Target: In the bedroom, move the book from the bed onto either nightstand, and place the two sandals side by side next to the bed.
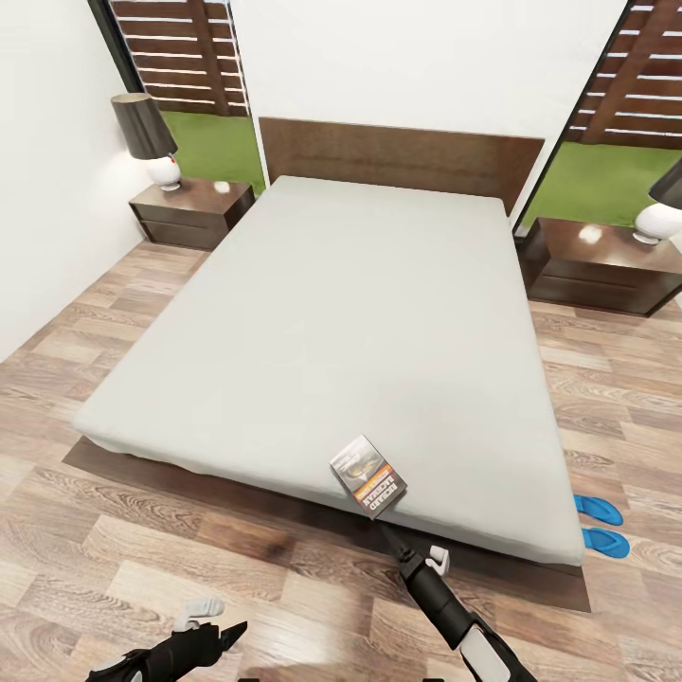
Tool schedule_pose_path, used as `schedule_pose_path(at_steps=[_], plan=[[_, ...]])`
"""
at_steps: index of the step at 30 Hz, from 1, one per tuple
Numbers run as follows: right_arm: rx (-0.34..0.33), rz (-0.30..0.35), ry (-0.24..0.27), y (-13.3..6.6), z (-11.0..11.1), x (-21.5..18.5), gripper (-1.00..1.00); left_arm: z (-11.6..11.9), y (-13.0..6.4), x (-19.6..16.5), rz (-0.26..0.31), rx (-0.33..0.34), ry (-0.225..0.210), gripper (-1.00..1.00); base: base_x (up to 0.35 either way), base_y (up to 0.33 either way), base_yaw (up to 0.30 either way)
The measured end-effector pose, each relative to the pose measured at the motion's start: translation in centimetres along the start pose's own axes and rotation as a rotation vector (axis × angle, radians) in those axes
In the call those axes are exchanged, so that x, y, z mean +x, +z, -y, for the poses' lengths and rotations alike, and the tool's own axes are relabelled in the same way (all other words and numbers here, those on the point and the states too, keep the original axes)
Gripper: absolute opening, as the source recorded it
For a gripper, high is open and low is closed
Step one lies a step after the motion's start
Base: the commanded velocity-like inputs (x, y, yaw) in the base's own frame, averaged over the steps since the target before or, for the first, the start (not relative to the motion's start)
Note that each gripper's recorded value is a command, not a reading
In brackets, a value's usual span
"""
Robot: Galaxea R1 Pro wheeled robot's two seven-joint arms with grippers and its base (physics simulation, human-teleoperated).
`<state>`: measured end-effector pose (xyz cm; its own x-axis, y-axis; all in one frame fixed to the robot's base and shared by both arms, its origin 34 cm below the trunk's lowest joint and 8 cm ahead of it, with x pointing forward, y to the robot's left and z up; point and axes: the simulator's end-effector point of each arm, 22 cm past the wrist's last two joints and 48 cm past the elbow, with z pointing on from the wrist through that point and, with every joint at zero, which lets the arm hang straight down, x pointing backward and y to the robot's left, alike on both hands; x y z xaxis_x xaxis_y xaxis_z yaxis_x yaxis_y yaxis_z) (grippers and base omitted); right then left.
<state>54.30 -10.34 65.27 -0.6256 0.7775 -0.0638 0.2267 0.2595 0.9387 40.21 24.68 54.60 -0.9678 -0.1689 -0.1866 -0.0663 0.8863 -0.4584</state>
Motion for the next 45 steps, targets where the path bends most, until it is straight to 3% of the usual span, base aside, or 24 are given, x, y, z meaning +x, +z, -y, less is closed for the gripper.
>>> schedule_pose_path(at_steps=[45], plan=[[-0.003, 0.012, 0.008, 2.3, 4.9, -0.4, 1.0, -2.4, 5.0, 0.4, 0.0, 0.002, 0.0, 1.0, 0.0, 0.0, 0.0]])
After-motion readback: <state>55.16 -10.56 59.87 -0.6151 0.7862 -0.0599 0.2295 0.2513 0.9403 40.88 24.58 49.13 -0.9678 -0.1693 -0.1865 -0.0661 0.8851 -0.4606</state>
